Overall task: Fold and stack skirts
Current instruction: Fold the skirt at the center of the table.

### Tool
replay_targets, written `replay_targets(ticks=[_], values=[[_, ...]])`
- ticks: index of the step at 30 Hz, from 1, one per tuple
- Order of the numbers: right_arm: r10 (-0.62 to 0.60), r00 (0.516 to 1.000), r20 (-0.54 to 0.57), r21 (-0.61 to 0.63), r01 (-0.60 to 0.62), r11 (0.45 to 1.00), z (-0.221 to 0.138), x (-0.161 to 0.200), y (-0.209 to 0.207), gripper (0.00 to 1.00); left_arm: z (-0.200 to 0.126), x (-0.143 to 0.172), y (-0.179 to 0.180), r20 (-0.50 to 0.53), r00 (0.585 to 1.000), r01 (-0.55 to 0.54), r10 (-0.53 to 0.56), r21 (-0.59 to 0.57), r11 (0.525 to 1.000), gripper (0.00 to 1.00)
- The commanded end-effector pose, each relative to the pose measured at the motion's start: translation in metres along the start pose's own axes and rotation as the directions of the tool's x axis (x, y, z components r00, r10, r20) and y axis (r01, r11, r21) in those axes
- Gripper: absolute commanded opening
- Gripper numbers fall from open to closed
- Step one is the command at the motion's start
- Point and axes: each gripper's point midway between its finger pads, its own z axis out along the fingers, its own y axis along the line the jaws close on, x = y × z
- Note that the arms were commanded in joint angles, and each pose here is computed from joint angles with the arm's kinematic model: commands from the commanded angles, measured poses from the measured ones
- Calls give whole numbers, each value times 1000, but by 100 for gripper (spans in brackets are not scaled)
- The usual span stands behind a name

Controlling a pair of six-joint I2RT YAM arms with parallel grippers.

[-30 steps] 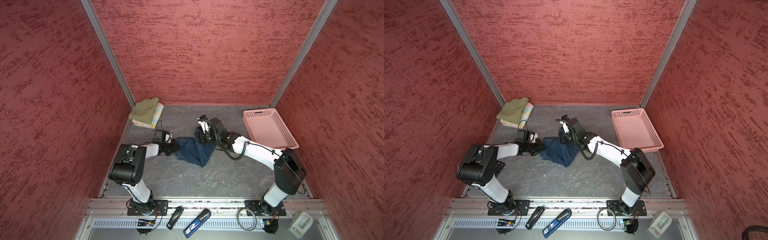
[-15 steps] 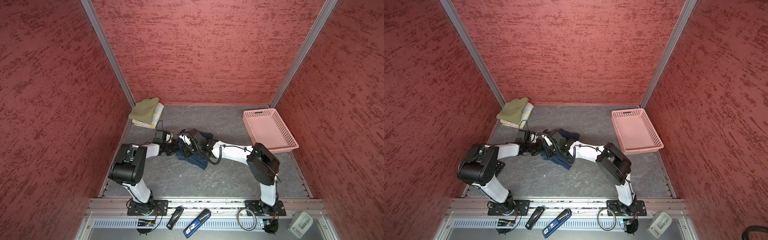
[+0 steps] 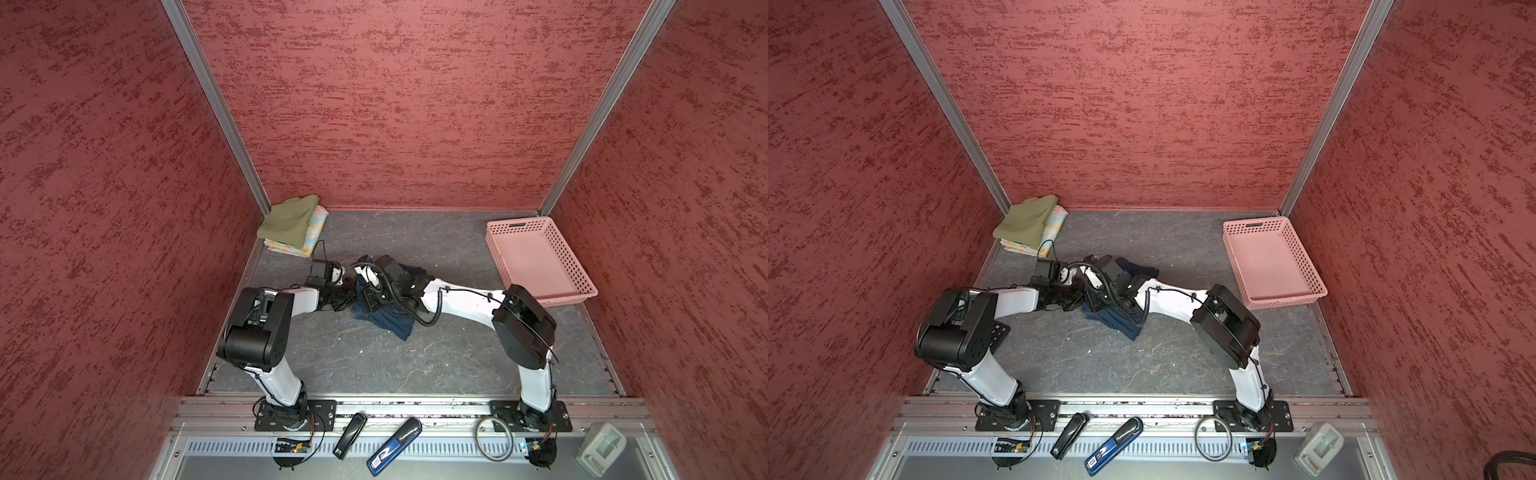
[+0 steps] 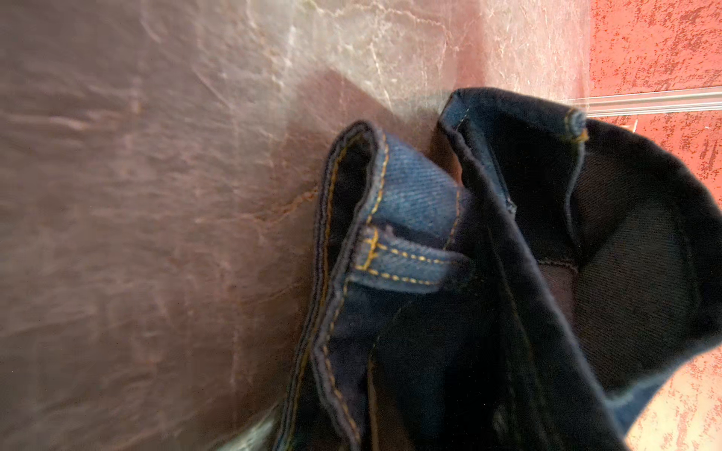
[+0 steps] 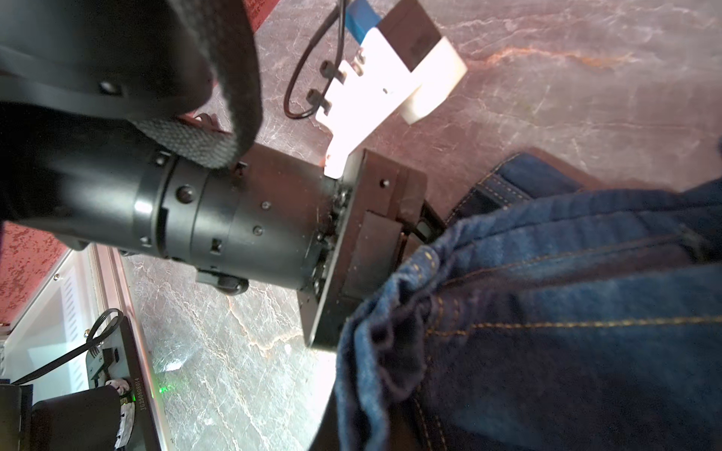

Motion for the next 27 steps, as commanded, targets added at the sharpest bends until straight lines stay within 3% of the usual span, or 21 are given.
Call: replay_targets(ticks=[1, 4, 7, 10, 14, 18, 21, 27], values=[[-17, 1000, -2, -81, 17, 997, 3, -6, 21, 7, 0, 1, 0, 0, 1000, 0, 0, -4, 1000, 10], [-18, 999, 37, -85, 21, 996, -10, -20, 23, 30, -5, -3, 2, 6, 1000, 8, -8, -15, 1000, 18], [-16, 994, 105, -112, 28, 993, -37, -47, 28, 56, -12, -7, 1, 20, 1000, 7, -6, -21, 1000, 36], [-15, 979, 202, -125, 41, 991, -74, -80, 29, 70, -18, -10, 0, 30, 1000, 2, -1, -24, 1000, 40], [126, 947, 297, -85, -105, 991, -119, -111, -13, 73, -23, -14, -1, 39, 999, -2, 3, -26, 1000, 41], [309, 900, 306, 78, -348, 934, -134, -98, -87, 73, -26, -15, -2, 47, 999, -11, 12, -25, 1000, 41], [382, 890, 248, 214, -435, 875, -118, -74, -120, 74, -25, -16, -2, 49, 999, -16, 17, -23, 1000, 40], [453, 877, 157, 312, -480, 820, -75, -54, -149, 74, -20, -11, -1, 39, 999, -32, 33, -27, 999, 33]])
